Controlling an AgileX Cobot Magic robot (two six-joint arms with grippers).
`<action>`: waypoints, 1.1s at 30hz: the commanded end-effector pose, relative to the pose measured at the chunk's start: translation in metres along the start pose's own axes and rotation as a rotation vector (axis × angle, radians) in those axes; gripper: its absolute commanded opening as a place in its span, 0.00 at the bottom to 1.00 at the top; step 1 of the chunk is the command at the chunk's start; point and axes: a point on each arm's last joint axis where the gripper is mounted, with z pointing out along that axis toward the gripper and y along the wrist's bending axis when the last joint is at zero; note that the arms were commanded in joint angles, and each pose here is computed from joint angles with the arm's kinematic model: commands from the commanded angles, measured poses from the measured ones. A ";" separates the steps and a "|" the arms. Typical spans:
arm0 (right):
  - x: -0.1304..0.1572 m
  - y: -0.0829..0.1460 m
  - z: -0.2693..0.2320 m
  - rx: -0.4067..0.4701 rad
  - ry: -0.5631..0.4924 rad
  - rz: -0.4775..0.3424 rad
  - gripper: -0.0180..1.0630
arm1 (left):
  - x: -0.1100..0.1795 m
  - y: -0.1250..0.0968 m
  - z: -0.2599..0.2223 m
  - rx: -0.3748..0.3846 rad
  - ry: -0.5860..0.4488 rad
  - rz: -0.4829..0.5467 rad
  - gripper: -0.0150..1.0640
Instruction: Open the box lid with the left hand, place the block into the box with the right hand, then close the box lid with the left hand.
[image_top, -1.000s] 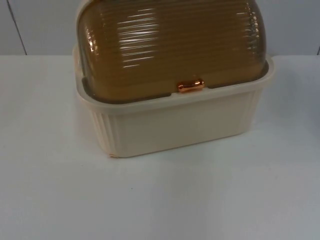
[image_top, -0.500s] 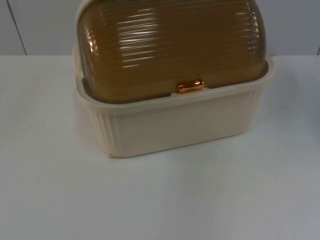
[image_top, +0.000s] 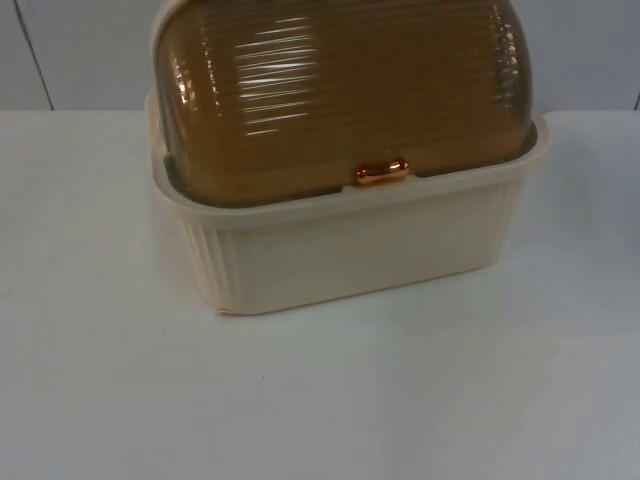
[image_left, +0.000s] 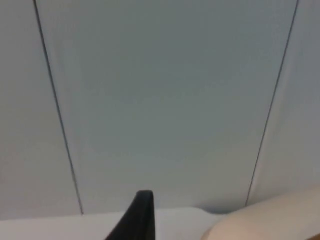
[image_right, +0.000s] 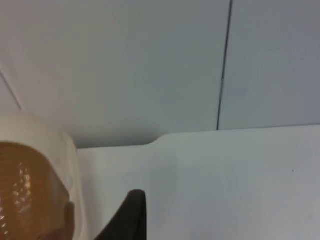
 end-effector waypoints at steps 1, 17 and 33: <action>-0.002 -0.003 -0.005 0.010 -0.030 0.013 0.99 | -0.006 -0.002 0.004 -0.012 0.061 0.014 0.98; -0.011 -0.005 -0.071 0.038 -0.208 -0.001 0.99 | -0.014 -0.008 0.018 -0.023 0.170 0.135 0.98; 0.019 -0.007 -0.113 0.058 -0.131 0.057 0.99 | 0.014 -0.001 0.003 -0.072 0.148 0.101 0.98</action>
